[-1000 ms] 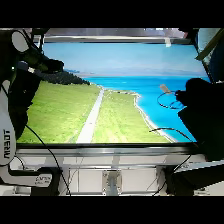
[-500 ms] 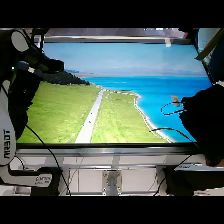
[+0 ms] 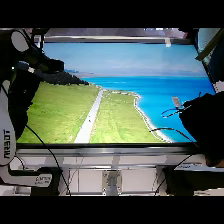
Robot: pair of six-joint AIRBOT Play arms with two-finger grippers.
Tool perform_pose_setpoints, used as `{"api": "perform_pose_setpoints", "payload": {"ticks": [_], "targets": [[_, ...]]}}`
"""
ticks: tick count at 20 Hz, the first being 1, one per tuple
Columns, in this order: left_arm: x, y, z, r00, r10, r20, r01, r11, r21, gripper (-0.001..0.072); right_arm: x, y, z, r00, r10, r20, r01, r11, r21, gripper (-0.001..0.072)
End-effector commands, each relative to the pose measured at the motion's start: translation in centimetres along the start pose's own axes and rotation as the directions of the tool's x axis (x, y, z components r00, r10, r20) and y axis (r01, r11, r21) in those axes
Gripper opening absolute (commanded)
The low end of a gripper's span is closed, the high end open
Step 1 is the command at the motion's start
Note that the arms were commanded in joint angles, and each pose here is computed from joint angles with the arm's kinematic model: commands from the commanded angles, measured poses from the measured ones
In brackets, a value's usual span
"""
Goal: Fold the clothes and pants, and hang the long-sleeved shirts on hangers.
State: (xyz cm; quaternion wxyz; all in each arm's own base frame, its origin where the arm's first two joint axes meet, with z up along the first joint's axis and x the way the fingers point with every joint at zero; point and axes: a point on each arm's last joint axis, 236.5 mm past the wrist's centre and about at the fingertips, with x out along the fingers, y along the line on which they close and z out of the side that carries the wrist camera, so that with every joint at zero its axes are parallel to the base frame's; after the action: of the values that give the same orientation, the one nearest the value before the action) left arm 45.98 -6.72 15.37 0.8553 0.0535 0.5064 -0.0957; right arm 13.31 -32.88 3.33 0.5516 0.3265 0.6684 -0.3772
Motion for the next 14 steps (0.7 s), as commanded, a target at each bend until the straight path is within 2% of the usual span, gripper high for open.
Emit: {"api": "perform_pose_setpoints", "payload": {"ticks": [1,3,4,7,8,9,10,12,13,14], "targets": [[0.0,0.0,0.0,1.0,0.0,-0.001,0.0,1.0,0.0,0.0012,0.6,-2.7,0.1,0.998,-0.067,0.005,0.066,0.997,0.043,0.0031],[0.0,0.0,0.0,1.0,0.0,0.0,0.0,1.0,0.0,0.0013,0.3,-3.0,-1.0,0.998,-0.06,-0.032,0.062,0.996,0.057,0.0295],[0.0,0.0,0.0,1.0,0.0,-0.001,0.0,1.0,0.0,0.0012,-0.5,-2.8,-1.4,0.998,-0.052,-0.034,0.054,0.996,0.07,0.0346],[0.0,0.0,0.0,1.0,0.0,-0.001,0.0,1.0,0.0,0.0012,-5.9,0.8,-0.6,0.993,0.093,0.07,-0.098,0.993,0.072,0.0346],[0.0,0.0,0.0,1.0,0.0,-0.001,0.0,1.0,0.0,0.0012,-8.9,3.6,0.3,0.968,0.194,0.162,-0.205,0.977,0.054,0.0345],[0.0,0.0,0.0,1.0,0.0,-0.001,0.0,1.0,0.0,0.0012,-12.4,7.1,1.0,0.915,0.319,0.249,-0.322,0.946,-0.029,0.0345],[0.0,0.0,0.0,1.0,0.0,-0.001,0.0,1.0,0.0,0.0012,-16.7,11.8,1.2,0.819,0.474,0.322,-0.445,0.88,-0.166,0.0345],[0.0,-0.1,-0.6,1.0,-0.003,-0.024,0.003,1.0,-0.001,0.0012,-25.8,21.1,-1.4,0.563,0.751,0.344,-0.6,0.658,-0.455,0.0344],[0.0,-0.1,-1.4,0.998,-0.005,-0.058,0.005,1.0,0.0,0.0012,-29.5,25.3,-4.4,0.452,0.845,0.286,-0.611,0.527,-0.59,0.034],[0.0,-0.2,-1.8,0.997,-0.007,-0.078,0.007,1.0,0.0,0.0012,-31.8,28.6,-7.7,0.392,0.896,0.209,-0.588,0.418,-0.692,0.0337]]}}
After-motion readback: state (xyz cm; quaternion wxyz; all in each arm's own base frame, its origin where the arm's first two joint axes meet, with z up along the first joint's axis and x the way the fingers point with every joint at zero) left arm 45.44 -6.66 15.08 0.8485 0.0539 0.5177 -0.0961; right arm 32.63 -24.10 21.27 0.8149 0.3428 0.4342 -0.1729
